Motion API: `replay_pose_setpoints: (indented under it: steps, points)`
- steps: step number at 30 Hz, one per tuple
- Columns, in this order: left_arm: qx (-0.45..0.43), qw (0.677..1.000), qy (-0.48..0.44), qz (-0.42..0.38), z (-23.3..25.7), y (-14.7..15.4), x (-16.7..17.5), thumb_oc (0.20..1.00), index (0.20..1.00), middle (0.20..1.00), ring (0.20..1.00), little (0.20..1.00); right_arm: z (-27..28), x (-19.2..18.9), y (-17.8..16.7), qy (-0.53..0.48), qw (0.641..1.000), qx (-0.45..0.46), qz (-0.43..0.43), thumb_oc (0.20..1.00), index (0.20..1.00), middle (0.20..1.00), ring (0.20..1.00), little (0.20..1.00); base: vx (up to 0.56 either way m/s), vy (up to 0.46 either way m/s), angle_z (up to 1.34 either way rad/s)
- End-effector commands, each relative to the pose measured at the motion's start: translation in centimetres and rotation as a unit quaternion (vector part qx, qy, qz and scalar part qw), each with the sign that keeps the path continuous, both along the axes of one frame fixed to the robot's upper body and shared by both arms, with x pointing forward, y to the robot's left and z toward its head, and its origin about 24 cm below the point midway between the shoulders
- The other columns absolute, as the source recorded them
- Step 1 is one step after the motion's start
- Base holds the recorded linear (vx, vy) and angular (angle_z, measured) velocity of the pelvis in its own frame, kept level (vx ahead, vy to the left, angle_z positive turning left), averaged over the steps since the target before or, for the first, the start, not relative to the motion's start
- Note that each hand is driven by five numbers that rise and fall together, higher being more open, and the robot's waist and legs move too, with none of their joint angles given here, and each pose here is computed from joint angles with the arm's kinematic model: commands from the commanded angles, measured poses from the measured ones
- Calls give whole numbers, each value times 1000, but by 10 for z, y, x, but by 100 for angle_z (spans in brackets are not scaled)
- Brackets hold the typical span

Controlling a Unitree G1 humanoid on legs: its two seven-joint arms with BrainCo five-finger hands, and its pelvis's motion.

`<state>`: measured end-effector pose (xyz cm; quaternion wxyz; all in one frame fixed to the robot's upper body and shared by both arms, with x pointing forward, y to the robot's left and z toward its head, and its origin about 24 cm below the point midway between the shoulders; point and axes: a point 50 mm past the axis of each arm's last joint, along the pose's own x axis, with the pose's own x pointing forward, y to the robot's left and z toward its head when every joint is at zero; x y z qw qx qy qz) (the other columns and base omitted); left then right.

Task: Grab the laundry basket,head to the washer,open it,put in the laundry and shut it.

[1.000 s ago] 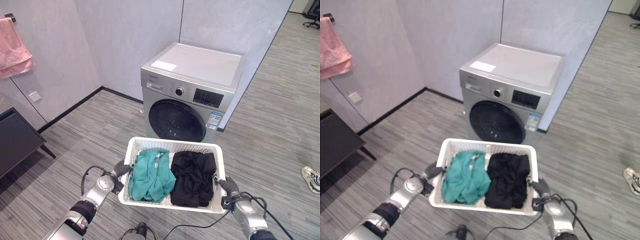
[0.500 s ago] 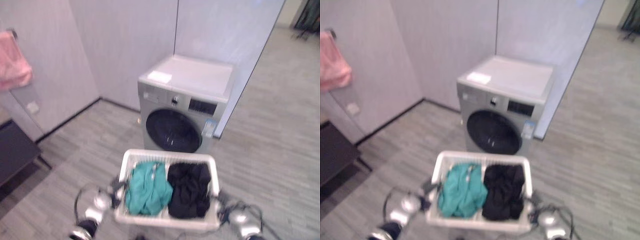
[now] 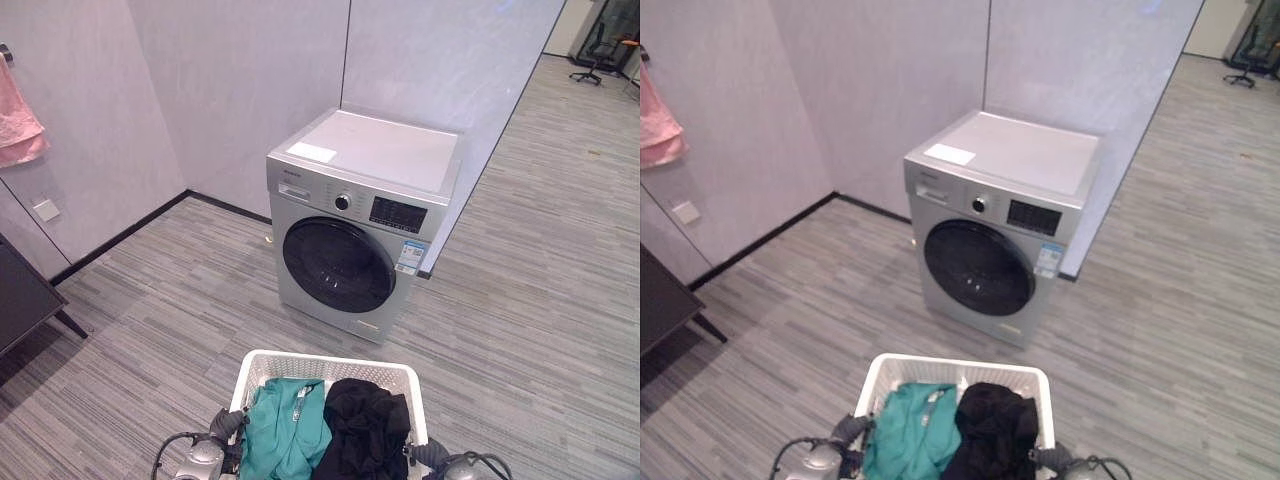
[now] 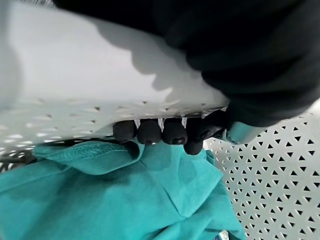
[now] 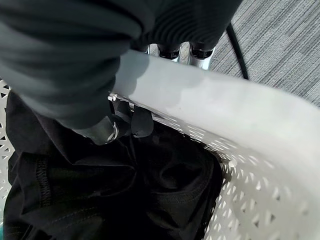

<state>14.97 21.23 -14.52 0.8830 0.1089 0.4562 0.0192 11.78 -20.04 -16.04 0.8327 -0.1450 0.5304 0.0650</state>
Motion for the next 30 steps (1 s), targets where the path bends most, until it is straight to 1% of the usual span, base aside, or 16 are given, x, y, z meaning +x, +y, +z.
replay_pose_setpoints:
  steps: [1, 6, 11, 12, 13, 14, 15, 16, 18, 19, 23, 24, 25, 27, 29, 30]
  points:
    - [24, 994, 100, 26, -16, 19, -58, 200, 200, 200, 200, 200, -4, -33, -31, 62, 997, -54, -1, 200, 200, 200, 200, 200, 0, 0, 0]
    - [23, 995, 91, 30, -15, 19, -55, 200, 200, 200, 200, 200, -3, -29, -31, 51, 997, -56, -5, 200, 200, 200, 200, 200, 0, 0, 0]
    - [15, 999, 4, 31, 0, 19, -19, 200, 200, 200, 200, 200, 5, -7, -36, 0, 998, -62, -10, 200, 200, 200, 200, 200, 0, 0, 0]
    - [13, 999, -21, 26, 6, 19, -7, 200, 200, 200, 200, 200, 8, 1, -37, -13, 998, -64, -4, 200, 200, 200, 200, 200, 0, 0, 0]
    - [13, 996, -83, 8, 24, 20, 22, 200, 200, 200, 200, 200, 18, 22, -41, -48, 996, -75, 11, 200, 200, 200, 200, 200, 0, 0, 0]
    - [13, 996, -83, 8, 24, 20, 22, 200, 200, 200, 200, 200, 18, 22, -41, -48, 996, -75, 11, 200, 200, 200, 200, 200, 0, 0, 0]
    - [10, 994, -112, 0, 34, 19, 36, 200, 200, 200, 200, 200, 23, 33, -43, -65, 994, -82, 18, 200, 200, 200, 200, 200, 0, 0, 0]
    - [11, 987, -162, -17, 55, 18, 62, 200, 200, 200, 200, 200, 34, 57, -45, -95, 991, -92, 32, 200, 200, 200, 200, 200, 0, 0, 0]
    - [12, 983, -180, -21, 63, 19, 72, 200, 200, 200, 200, 200, 40, 69, -44, -108, 989, -95, 38, 200, 200, 200, 200, 200, 0, 0, 0]
    - [16, 977, -211, -30, 78, 18, 91, 200, 200, 200, 200, 200, 51, 93, -38, -135, 985, -96, 53, 200, 200, 200, 200, 200, 0, 0, 0]
    - [14, 970, -238, -42, 93, 12, 111, 200, 200, 200, 200, 200, 67, 124, -25, -168, 979, -92, 70, 200, 200, 200, 200, 200, 0, 0, 0]
    - [14, 970, -239, -42, 94, 12, 111, 200, 200, 200, 200, 200, 67, 124, -25, -168, 979, -92, 70, 200, 200, 200, 200, 200, 0, 0, 0]
    - [13, 967, -248, -50, 100, 9, 119, 200, 200, 200, 200, 200, 76, 139, -18, -184, 976, -89, 80, 200, 200, 200, 200, 200, 0, 0, 0]
    - [13, 967, -250, -54, 102, 8, 122, 200, 200, 200, 200, 200, 80, 145, -15, -189, 975, -87, 84, 200, 200, 200, 200, 200, 0, 0, 0]
    - [5, 964, -259, -57, 109, 3, 132, 200, 200, 200, 200, 200, 97, 169, -6, -216, 969, -82, 87, 200, 200, 200, 200, 200, 0, 0, 0]
    - [5, 964, -260, -57, 109, 3, 133, 200, 200, 200, 200, 200, 97, 169, -6, -216, 969, -82, 87, 200, 200, 200, 200, 200, -12, 3, -3]
